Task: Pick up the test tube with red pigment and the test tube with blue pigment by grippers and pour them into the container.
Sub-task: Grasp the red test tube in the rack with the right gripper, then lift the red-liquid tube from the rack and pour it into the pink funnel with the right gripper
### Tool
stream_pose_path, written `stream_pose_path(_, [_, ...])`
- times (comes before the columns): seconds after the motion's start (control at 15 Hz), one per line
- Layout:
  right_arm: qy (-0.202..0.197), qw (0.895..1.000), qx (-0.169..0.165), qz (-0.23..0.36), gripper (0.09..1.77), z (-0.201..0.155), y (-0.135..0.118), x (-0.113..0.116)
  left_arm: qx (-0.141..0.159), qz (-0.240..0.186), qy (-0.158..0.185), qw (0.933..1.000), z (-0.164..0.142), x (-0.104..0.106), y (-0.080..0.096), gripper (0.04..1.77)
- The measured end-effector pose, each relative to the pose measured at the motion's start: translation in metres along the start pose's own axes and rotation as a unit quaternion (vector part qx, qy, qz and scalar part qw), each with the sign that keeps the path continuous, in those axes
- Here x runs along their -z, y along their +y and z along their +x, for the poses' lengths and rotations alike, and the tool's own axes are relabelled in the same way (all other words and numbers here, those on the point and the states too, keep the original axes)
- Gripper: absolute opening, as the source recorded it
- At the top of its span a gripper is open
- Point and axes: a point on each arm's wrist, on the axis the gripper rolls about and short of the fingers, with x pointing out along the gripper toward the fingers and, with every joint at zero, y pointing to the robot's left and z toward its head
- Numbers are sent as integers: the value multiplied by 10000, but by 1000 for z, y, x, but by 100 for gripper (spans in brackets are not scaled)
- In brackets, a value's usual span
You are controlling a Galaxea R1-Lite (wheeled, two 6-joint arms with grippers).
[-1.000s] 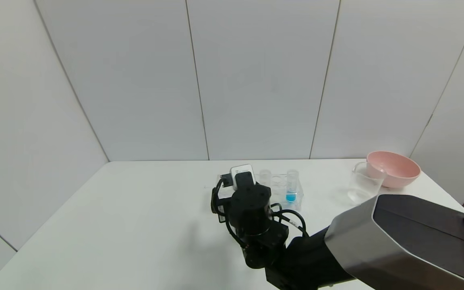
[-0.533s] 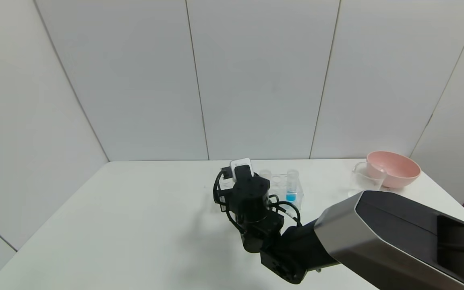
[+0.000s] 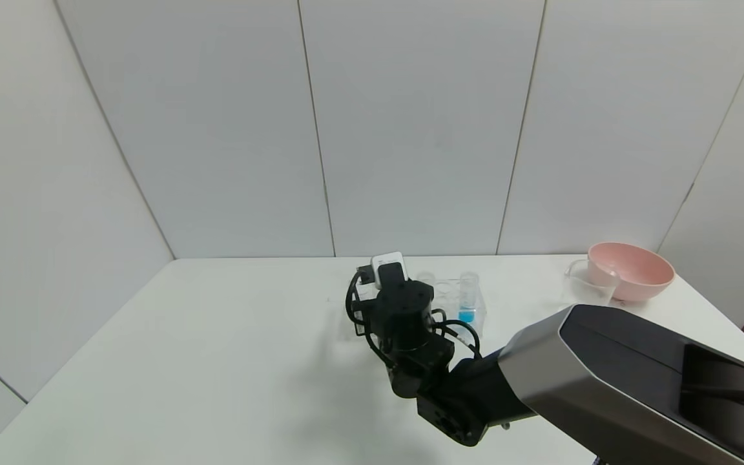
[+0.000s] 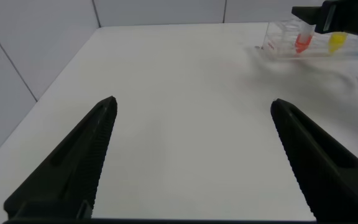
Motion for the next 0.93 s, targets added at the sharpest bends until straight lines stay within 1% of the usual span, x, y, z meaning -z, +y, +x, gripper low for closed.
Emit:
stream_pose_path(0.07, [10,10000,8,-4,121,1,0,2,2,2,0,10000,0,0,0,176])
stream_pose_path(0.13, [21,10000,3,-7,109,1,0,3,0,2,0,10000,0,0,0,176])
stream_pose_path(0.27, [20,10000,12,-4,86,1,0,4,0,0,0,10000,0,0,0,176])
stream_pose_path(0.33, [17,10000,11,-3,77,1,1,4,0,0,0,10000,0,0,0,176])
stream_pose_path(0.4, [11,10000,11,2,51,1,1,3,0,0,0,10000,0,0,0,176])
stream_pose_path(0.73, [7,10000,24,3,50,0,1,3,0,0,0,10000,0,0,0,176])
stream_pose_path(0.93, [-61,10000,28,26,50,-2,0,-6,0,0,0,10000,0,0,0,176])
